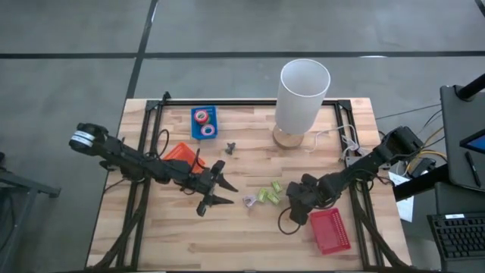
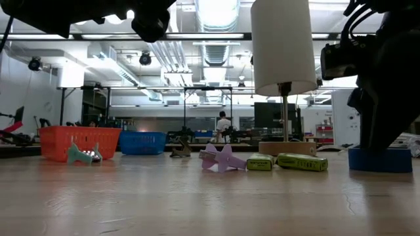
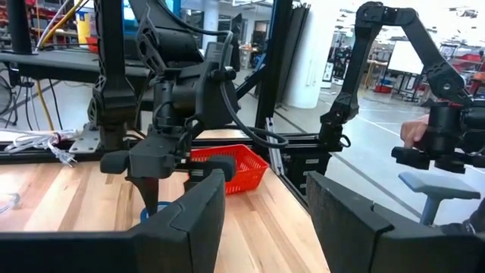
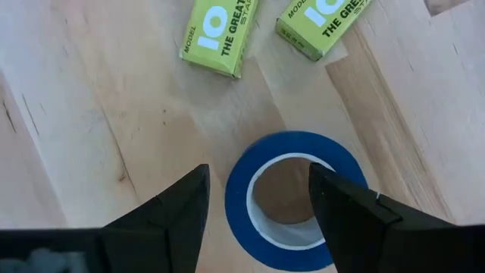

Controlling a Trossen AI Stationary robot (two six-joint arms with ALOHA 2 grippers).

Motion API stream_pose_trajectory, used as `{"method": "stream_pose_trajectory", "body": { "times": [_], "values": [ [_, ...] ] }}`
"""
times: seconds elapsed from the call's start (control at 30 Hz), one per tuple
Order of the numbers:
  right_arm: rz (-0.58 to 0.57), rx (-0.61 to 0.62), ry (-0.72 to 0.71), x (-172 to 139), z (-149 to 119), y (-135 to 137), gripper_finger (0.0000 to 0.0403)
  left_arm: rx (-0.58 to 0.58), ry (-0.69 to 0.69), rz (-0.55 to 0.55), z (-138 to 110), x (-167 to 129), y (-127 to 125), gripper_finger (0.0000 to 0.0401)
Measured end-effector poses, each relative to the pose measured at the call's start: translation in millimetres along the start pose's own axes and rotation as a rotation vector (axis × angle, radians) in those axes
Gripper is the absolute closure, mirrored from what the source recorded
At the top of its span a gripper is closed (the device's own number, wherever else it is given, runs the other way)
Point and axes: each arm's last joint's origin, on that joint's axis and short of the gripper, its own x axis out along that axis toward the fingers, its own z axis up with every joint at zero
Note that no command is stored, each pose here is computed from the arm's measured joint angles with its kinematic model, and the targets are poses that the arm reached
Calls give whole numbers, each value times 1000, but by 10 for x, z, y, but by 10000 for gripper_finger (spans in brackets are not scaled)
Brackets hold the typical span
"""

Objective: Pick and place Stapler, Stapler remover, tape
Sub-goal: Stack the blue tape on top of the pink tape into the blue bin

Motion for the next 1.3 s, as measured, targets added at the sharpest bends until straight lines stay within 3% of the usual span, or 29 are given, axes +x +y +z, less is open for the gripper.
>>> {"method": "stream_pose_trajectory", "body": {
  "times": [0.37,0.93,1.3],
  "values": [
    [2,27,1,0,-1,1,243,-3,3,0,-8,-3,1,213],
    [5,89,38,32,-81,-17,282,-23,22,3,-41,-14,5,213],
    [-1,79,46,92,-141,-76,360,-32,72,22,-92,-17,14,213]
  ]
}}
